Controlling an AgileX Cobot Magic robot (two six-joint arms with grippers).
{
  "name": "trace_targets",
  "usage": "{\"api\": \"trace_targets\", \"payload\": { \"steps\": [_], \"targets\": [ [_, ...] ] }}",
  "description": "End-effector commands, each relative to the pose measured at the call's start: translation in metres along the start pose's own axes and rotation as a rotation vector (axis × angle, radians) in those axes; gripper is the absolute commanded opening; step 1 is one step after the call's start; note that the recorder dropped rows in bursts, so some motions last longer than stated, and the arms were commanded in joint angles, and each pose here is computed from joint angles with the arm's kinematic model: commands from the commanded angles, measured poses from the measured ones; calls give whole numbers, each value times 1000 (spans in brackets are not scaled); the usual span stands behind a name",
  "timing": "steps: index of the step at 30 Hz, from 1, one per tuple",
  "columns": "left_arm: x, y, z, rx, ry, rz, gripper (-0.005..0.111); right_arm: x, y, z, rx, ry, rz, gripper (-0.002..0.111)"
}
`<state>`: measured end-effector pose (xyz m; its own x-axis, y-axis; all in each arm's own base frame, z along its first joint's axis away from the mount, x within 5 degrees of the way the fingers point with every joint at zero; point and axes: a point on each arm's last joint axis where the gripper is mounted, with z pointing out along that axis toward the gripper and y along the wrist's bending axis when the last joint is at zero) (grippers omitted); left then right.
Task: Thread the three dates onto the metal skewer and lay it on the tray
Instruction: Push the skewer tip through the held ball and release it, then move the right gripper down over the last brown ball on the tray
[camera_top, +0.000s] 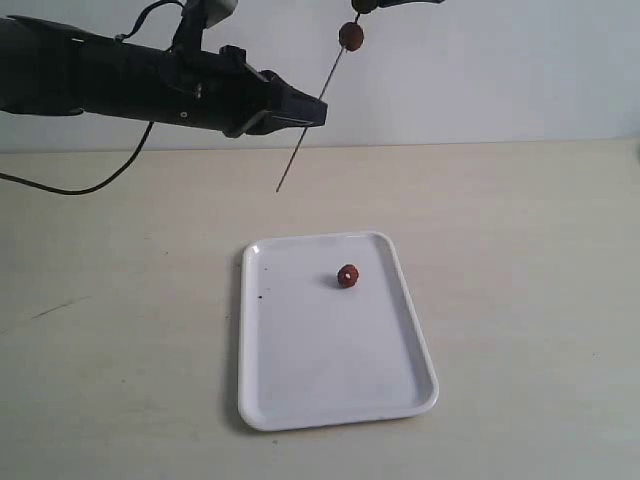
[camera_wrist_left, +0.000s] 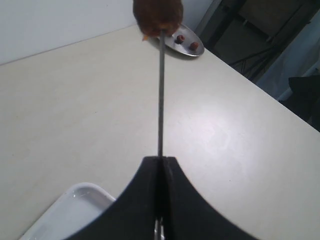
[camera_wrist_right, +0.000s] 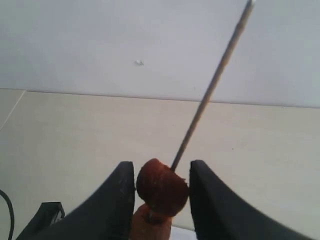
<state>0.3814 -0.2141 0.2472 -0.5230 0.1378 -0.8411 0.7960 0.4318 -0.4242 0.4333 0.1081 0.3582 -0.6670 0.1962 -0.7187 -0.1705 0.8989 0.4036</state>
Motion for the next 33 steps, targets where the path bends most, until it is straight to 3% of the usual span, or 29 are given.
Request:
{"api": "trace_targets", "payload": {
  "steps": [1,10,15,19,26,30,33],
  "targets": [
    [-5,-2,-2,-4,-15,-6,0,0,3,-6,-1,2,-12,38],
    [-3,-1,-2,-8,9,-9,0,2,2,-6,2,34,-13,67],
    [-1,-1,-2,-16,32,-4,0,4,1,-7,14,55,-28,67],
    [2,5,-6,-39,68,-9,0,4,-5,-14,109,71,-89,67],
    [6,28,-28,-118,125,-55,0,12,-11,-33,223,203,-172,67],
    [10,37,-40,-164,184,-94,0,23,-10,-37,197,342,-225,67],
    [19,40,-52,-218,325,-106,0,38,-7,-31,98,493,-295,64]
  ]
}}
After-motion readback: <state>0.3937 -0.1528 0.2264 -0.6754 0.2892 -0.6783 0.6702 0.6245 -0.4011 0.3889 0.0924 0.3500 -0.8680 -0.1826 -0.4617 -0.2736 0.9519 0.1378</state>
